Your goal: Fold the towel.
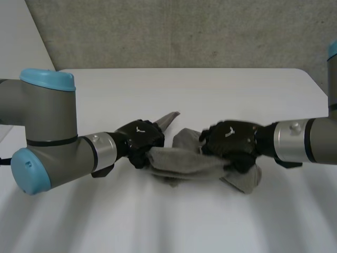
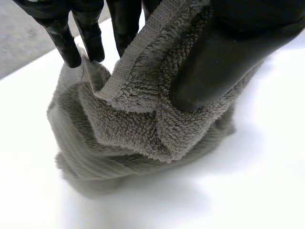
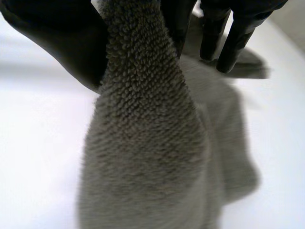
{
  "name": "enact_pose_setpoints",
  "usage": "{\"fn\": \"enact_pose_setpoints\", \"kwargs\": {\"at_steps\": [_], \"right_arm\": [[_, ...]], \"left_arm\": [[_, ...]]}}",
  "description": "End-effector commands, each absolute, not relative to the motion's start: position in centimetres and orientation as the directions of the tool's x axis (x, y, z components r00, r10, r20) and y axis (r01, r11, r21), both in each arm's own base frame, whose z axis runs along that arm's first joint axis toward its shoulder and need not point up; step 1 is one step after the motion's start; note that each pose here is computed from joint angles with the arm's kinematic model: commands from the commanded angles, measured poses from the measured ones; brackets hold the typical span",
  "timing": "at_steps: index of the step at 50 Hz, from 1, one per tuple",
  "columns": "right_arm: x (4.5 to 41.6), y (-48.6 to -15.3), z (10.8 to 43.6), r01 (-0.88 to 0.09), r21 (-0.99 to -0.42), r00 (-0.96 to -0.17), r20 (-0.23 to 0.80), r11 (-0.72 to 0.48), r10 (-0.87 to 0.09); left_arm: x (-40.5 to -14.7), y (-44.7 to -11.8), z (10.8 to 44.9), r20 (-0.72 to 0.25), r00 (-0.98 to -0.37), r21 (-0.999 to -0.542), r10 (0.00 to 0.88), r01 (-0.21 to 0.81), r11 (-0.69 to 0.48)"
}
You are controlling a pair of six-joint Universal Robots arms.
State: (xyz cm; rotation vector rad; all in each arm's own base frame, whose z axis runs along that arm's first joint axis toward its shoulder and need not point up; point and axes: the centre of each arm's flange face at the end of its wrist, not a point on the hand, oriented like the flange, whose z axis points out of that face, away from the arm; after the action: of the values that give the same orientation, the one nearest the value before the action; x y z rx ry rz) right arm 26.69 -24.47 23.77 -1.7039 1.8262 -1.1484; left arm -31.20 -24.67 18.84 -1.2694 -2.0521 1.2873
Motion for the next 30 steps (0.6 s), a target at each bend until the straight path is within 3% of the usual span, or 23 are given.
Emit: {"fn": "enact_pose_setpoints", "kwargs": {"at_steps": [1, 2, 3, 4, 5, 6, 7, 8, 9, 11, 13, 14, 16, 17, 18, 19, 21, 22, 24, 26, 30], "right_arm": [[28.0, -29.2, 27.5, -0.374, -0.895, -0.454, 0.406, -0.243, -0.794], [27.8, -29.5, 29.8, -0.263, -0.912, -0.548, 0.410, -0.314, -0.730], [27.8, -29.5, 29.9, -0.262, -0.912, -0.549, 0.409, -0.315, -0.729], [27.2, -29.5, 31.8, -0.148, -0.914, -0.640, 0.379, -0.377, -0.669], [26.3, -29.2, 34.6, -0.028, -0.882, -0.719, 0.345, -0.471, -0.603], [26.3, -29.2, 34.6, -0.026, -0.881, -0.720, 0.345, -0.472, -0.603], [25.5, -28.5, 36.9, 0.080, -0.838, -0.765, 0.296, -0.541, -0.572], [25.5, -28.5, 36.9, 0.081, -0.837, -0.765, 0.296, -0.541, -0.572], [25.0, -27.8, 38.0, 0.144, -0.824, -0.780, 0.246, -0.548, -0.575], [24.6, -28.0, 38.0, 0.138, -0.839, -0.784, 0.232, -0.526, -0.576], [24.8, -27.6, 37.2, 0.048, -0.903, -0.744, 0.253, -0.427, -0.619], [24.8, -27.6, 37.2, 0.048, -0.903, -0.743, 0.253, -0.426, -0.619], [25.2, -27.9, 34.5, -0.094, -0.945, -0.692, 0.288, -0.314, -0.662], [25.2, -27.9, 34.5, -0.095, -0.945, -0.692, 0.289, -0.313, -0.662], [25.2, -28.1, 32.9, -0.170, -0.945, -0.671, 0.319, -0.279, -0.669], [25.2, -28.1, 32.9, -0.171, -0.945, -0.671, 0.319, -0.279, -0.669], [25.2, -28.1, 31.4, -0.292, -0.911, -0.635, 0.413, -0.293, -0.653], [25.2, -28.1, 31.4, -0.292, -0.911, -0.634, 0.413, -0.293, -0.653], [25.2, -27.7, 29.5, -0.380, -0.878, -0.589, 0.473, -0.291, -0.655], [25.2, -27.7, 29.4, -0.381, -0.878, -0.589, 0.473, -0.291, -0.655], [24.9, -27.5, 25.3, -0.455, -0.865, -0.548, 0.459, -0.211, -0.699]], "left_arm": [[-32.4, -25.9, 22.6, -0.217, -0.607, -0.936, 0.764, 0.351, 0.012], [-32.3, -25.8, 25.1, -0.235, -0.646, -0.959, 0.727, 0.274, -0.067], [-32.0, -25.2, 27.7, -0.241, -0.678, -0.970, 0.695, 0.191, -0.150], [-32.0, -25.2, 27.7, -0.241, -0.678, -0.970, 0.695, 0.190, -0.151], [-31.5, -24.5, 30.2, -0.240, -0.706, -0.965, 0.667, 0.102, -0.240], [-31.0, -23.8, 32.3, -0.237, -0.726, -0.945, 0.645, 0.017, -0.328], [-31.0, -23.8, 32.4, -0.237, -0.726, -0.944, 0.645, 0.016, -0.329], [-30.5, -22.9, 34.3, -0.235, -0.740, -0.909, 0.630, -0.062, -0.411], [-30.5, -22.9, 34.3, -0.235, -0.740, -0.909, 0.630, -0.062, -0.412], [-29.8, -21.7, 36.8, -0.221, -0.759, -0.843, 0.612, -0.167, -0.512], [-29.5, -21.4, 37.1, -0.216, -0.762, -0.834, 0.611, -0.182, -0.521], [-29.5, -21.4, 36.8, -0.214, -0.760, -0.845, 0.614, -0.171, -0.506], [-29.4, -21.6, 36.1, -0.203, -0.758, -0.870, 0.620, -0.151, -0.469], [-29.4, -21.6, 36.1, -0.203, -0.758, -0.870, 0.620, -0.151, -0.469], [-29.4, -21.8, 35.0, -0.190, -0.752, -0.900, 0.631, -0.123, -0.418], [-29.5, -22.1, 33.8, -0.182, -0.745, -0.926, 0.642, -0.090, -0.367], [-29.7, -22.5, 32.2, -0.164, -0.738, -0.953, 0.654, -0.053, -0.299], [-29.9, -22.7, 30.6, -0.147, -0.731, -0.973, 0.667, -0.016, -0.232], [-29.9, -22.9, 29.1, -0.129, -0.727, -0.985, 0.674, 0.018, -0.170], [-30.0, -23.1, 27.6, -0.113, -0.724, -0.993, 0.681, 0.052, -0.109], [-30.1, -22.8, 22.5, -0.078, -0.703, -0.982, 0.707, 0.175, 0.066]]}}
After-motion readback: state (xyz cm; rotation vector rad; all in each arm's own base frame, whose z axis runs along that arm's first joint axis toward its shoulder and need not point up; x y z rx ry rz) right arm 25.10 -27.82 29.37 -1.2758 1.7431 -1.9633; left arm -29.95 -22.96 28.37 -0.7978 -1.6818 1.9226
